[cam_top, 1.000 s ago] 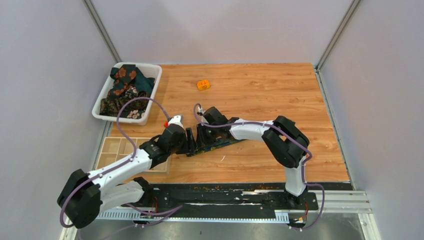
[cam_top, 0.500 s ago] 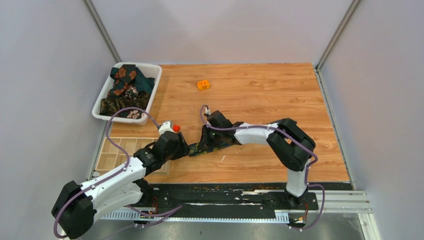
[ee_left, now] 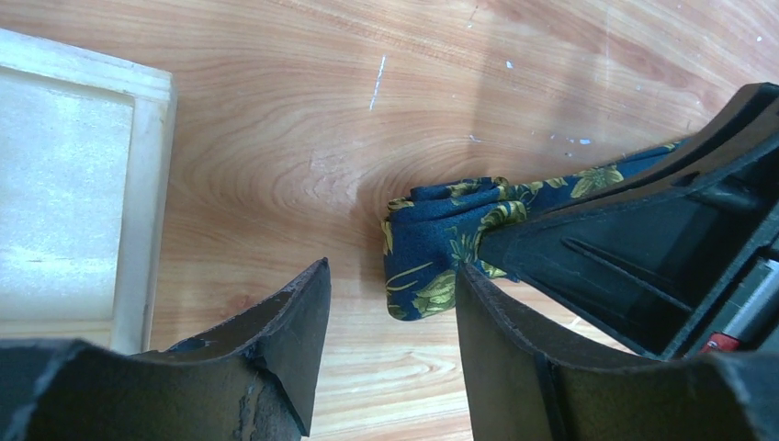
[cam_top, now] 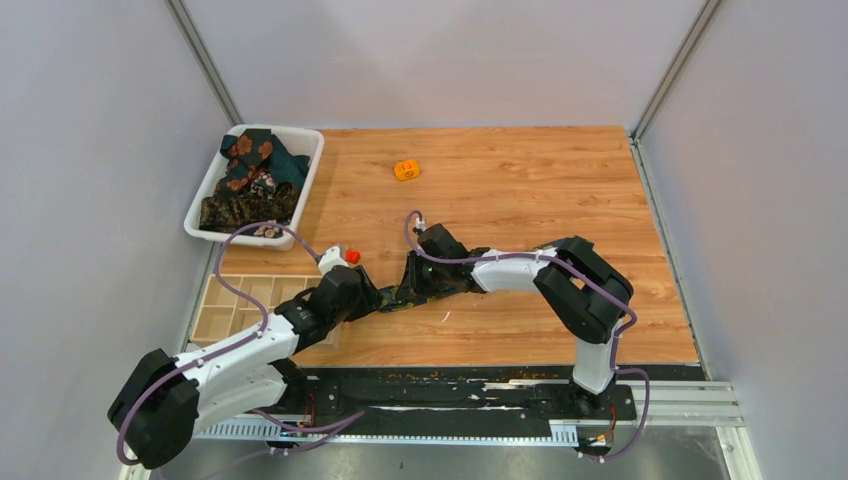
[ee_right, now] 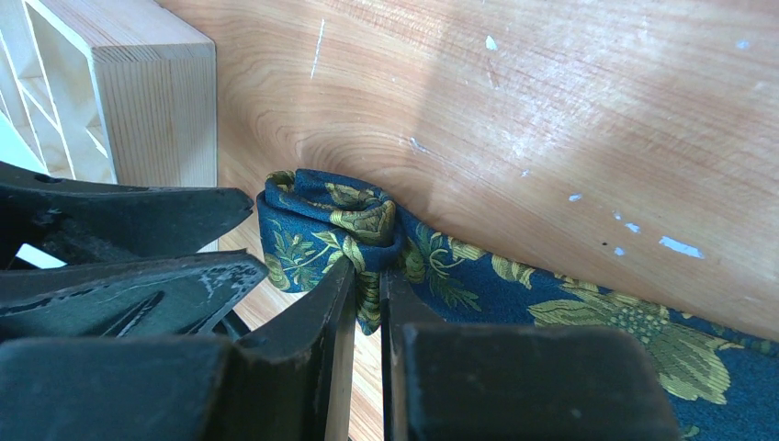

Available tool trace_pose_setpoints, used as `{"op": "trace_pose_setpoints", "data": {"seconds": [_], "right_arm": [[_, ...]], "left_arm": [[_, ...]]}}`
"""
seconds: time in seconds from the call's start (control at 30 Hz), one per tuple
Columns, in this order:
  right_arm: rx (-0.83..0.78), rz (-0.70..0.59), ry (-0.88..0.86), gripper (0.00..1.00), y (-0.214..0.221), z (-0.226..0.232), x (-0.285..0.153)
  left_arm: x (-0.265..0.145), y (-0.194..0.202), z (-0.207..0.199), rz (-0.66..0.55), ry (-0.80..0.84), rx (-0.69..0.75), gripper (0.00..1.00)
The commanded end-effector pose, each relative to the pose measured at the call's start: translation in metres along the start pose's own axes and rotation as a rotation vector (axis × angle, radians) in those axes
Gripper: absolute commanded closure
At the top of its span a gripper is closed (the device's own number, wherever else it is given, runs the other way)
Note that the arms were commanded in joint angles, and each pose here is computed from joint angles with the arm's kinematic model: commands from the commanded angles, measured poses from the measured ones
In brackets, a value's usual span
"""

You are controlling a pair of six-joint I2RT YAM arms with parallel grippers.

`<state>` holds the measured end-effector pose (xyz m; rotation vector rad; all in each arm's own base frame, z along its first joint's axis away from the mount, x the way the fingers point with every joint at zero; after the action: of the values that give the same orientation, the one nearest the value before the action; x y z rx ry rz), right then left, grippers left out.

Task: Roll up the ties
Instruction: Roll the tie at the center of the board.

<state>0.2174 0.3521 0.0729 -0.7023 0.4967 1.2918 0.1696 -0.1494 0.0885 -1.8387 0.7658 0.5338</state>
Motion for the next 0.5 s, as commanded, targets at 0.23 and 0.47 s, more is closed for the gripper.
{"op": "trace_pose_setpoints", "data": {"seconds": [0.23, 0.47], "right_arm": [[0.011, 0.0, 0.119, 1.0, 0.011, -0.03, 0.002], [0.004, -0.003, 0.115, 1.0, 0.011, -0.028, -0.001]], "left_arm": [[0.022, 0.008, -0.001, -0.009, 0.005, -0.017, 0.48], [0.029, 0.012, -0.001, -0.016, 0.024, -0.006, 0.56]]}}
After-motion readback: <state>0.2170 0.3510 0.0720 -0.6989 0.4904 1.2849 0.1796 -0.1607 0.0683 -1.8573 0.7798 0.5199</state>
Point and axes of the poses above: each gripper's point midway between its finger pads, its own x axis out along the fingers, its own z axis along the line the jaws close on, y = z × x, the point moved 6 cm from there along -x, back along the fingers, and after that the axes turned 12 degrees about x, right-handed, at the moved point
